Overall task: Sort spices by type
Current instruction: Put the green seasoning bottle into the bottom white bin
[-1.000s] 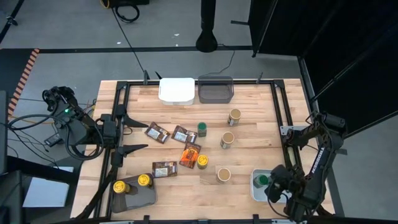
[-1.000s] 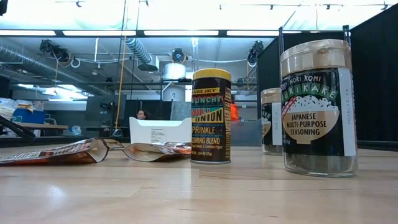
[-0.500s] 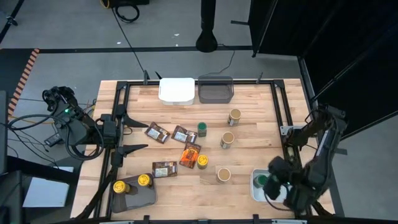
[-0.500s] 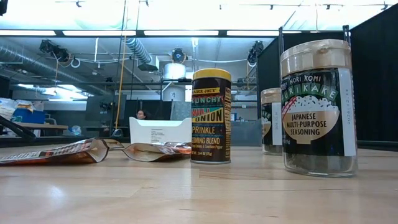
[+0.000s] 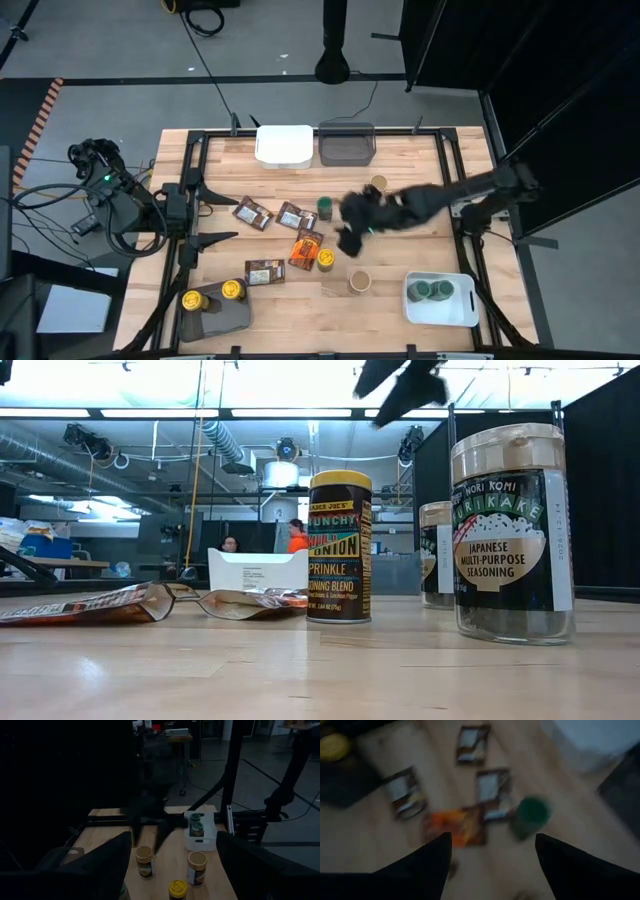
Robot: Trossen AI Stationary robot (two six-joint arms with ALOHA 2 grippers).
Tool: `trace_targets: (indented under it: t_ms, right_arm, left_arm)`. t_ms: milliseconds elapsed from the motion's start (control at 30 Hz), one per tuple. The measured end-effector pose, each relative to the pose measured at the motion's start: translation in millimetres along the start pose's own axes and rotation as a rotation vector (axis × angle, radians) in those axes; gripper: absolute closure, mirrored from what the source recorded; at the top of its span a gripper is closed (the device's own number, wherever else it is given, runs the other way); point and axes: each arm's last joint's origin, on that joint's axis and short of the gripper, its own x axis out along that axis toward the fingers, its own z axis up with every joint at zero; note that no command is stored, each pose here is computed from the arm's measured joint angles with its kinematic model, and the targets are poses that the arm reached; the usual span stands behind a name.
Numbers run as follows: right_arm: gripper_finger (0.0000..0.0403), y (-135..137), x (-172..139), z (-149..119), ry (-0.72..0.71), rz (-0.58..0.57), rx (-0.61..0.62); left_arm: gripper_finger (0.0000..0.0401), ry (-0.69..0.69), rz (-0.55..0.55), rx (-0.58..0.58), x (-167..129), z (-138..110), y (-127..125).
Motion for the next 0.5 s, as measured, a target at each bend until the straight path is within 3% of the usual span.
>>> trace_targets:
  t_ms: [233, 500]
  right_arm:
    - [0.0116, -26.0, 48.8, 30.8, -0.087, -0.014, -0.160]
    - [0.0108, -31.3, 89.1, 23.4, 0.015, -0.016, -0.318]
  left_arm:
    - [0.0103, 0.000, 0.000, -0.023, 0.0, 0.0, 0.0]
    - [0.0103, 0.001, 0.000, -0.041, 0.0, -0.1, 0.0]
